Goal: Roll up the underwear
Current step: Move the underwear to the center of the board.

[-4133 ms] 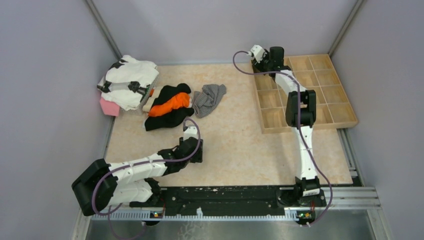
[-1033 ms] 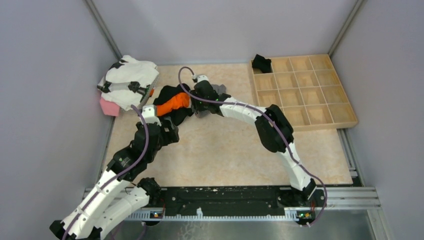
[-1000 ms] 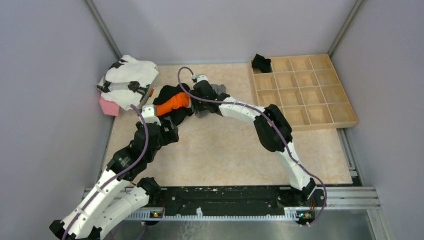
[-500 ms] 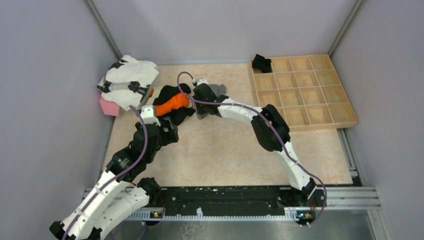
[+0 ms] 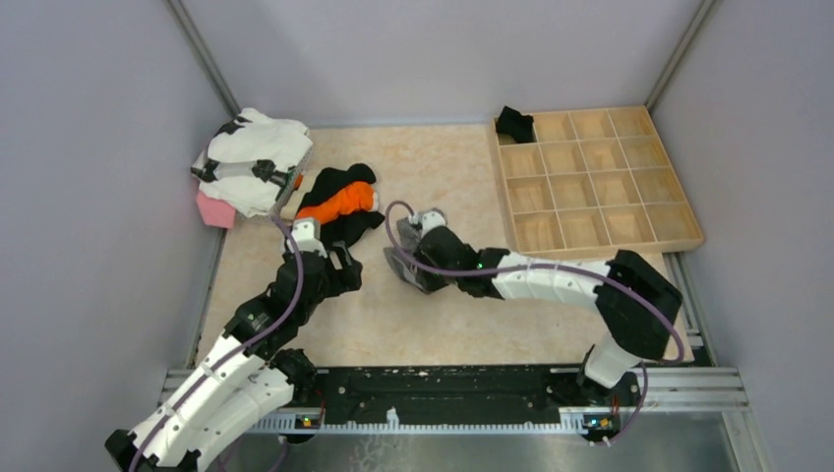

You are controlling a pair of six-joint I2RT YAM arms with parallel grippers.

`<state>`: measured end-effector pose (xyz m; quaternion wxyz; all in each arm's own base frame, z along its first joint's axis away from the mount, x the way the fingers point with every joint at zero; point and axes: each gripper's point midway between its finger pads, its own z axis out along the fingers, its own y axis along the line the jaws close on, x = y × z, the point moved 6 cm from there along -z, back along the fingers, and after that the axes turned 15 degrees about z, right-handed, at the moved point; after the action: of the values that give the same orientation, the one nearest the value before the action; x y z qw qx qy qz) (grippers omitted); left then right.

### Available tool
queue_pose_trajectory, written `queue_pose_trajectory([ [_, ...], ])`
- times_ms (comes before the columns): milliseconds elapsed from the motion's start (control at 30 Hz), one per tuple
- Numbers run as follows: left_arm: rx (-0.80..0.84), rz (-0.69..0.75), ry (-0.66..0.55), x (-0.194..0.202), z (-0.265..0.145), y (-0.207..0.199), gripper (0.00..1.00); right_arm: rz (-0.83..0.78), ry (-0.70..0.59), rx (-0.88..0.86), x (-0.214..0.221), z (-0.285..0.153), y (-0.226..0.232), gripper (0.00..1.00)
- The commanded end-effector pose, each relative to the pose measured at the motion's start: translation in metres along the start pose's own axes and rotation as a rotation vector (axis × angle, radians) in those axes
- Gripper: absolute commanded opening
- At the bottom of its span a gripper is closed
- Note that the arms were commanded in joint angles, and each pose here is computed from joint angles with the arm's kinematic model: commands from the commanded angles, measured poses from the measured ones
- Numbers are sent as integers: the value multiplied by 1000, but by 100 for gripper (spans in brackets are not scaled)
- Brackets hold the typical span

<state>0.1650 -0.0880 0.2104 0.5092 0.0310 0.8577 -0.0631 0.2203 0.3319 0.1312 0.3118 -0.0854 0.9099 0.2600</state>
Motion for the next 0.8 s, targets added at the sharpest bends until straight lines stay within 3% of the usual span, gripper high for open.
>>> queue_pose_trajectory([
  [0,142,-88,7,11,11,-21,83,77,43,53,60,-30,-20,11],
  [133,197,-114,78,32,18,-30,82,166,37,56,83,-57,-44,39],
  [267,226,-133,145,49,25,-35,81,237,-48,24,76,-83,-50,57],
  [533,315,-216,201,75,34,-49,77,338,-220,-57,32,-107,-28,61],
  [767,435,-293,233,93,37,-64,75,245,-150,-27,21,-90,-4,61],
])
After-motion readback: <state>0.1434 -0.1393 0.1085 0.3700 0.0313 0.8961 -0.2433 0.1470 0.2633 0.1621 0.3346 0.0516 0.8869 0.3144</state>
